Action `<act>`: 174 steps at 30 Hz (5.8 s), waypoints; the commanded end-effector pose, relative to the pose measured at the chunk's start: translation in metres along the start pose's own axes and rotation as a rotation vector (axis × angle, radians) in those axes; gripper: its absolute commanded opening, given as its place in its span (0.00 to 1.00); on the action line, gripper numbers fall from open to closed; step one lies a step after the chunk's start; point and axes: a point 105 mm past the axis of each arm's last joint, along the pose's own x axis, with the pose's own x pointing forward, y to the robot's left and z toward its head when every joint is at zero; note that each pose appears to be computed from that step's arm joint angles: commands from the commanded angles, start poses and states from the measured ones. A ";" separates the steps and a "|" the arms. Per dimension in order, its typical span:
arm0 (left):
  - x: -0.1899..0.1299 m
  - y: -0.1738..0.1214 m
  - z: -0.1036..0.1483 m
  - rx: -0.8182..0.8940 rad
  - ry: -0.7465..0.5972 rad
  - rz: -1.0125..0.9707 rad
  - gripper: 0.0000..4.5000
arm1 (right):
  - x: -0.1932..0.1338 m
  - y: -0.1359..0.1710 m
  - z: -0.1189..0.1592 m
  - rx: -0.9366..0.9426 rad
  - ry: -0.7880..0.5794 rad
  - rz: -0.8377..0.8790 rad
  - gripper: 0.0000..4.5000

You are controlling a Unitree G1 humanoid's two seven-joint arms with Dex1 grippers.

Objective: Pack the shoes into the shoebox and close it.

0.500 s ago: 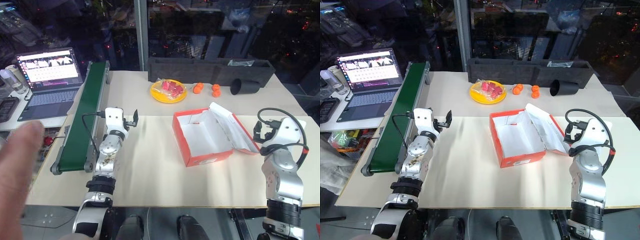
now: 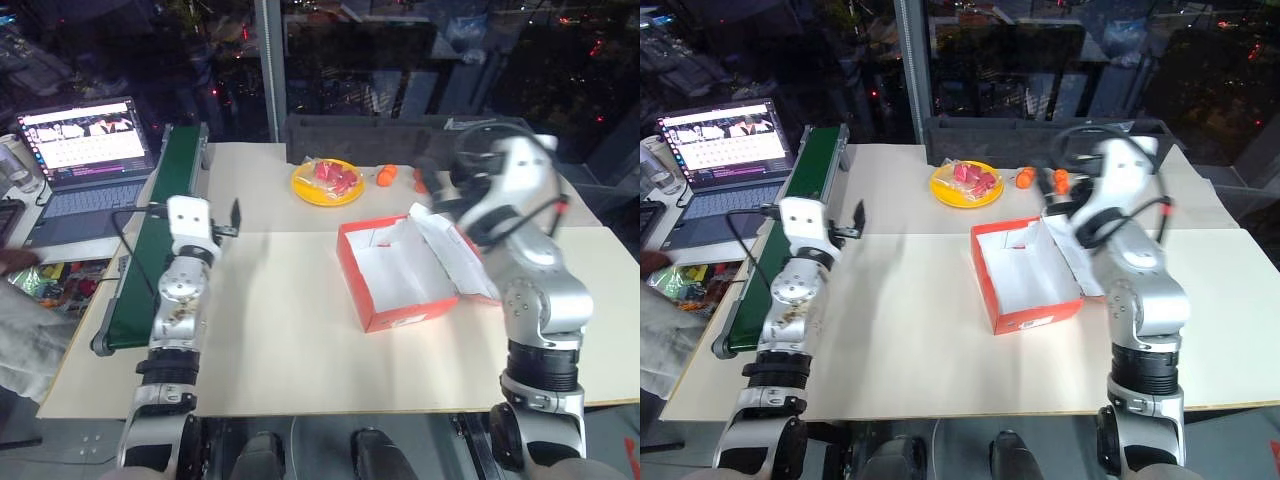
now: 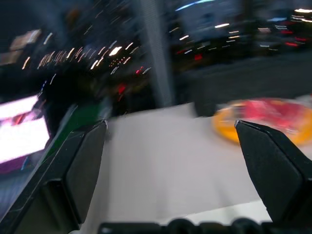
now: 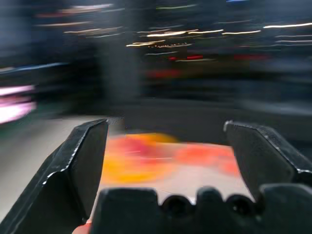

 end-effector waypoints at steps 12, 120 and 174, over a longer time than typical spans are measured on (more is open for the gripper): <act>-0.005 0.059 -0.016 -0.043 0.326 -0.015 1.00 | -0.038 0.080 -0.051 0.062 0.276 0.517 0.99; -0.044 -0.147 0.050 -0.544 0.140 -0.842 0.44 | 0.034 -0.008 -0.022 1.061 0.023 -0.077 1.00; -0.084 -0.189 0.020 -0.219 0.180 -1.039 0.93 | 0.025 -0.057 0.003 1.001 -0.196 -0.355 0.24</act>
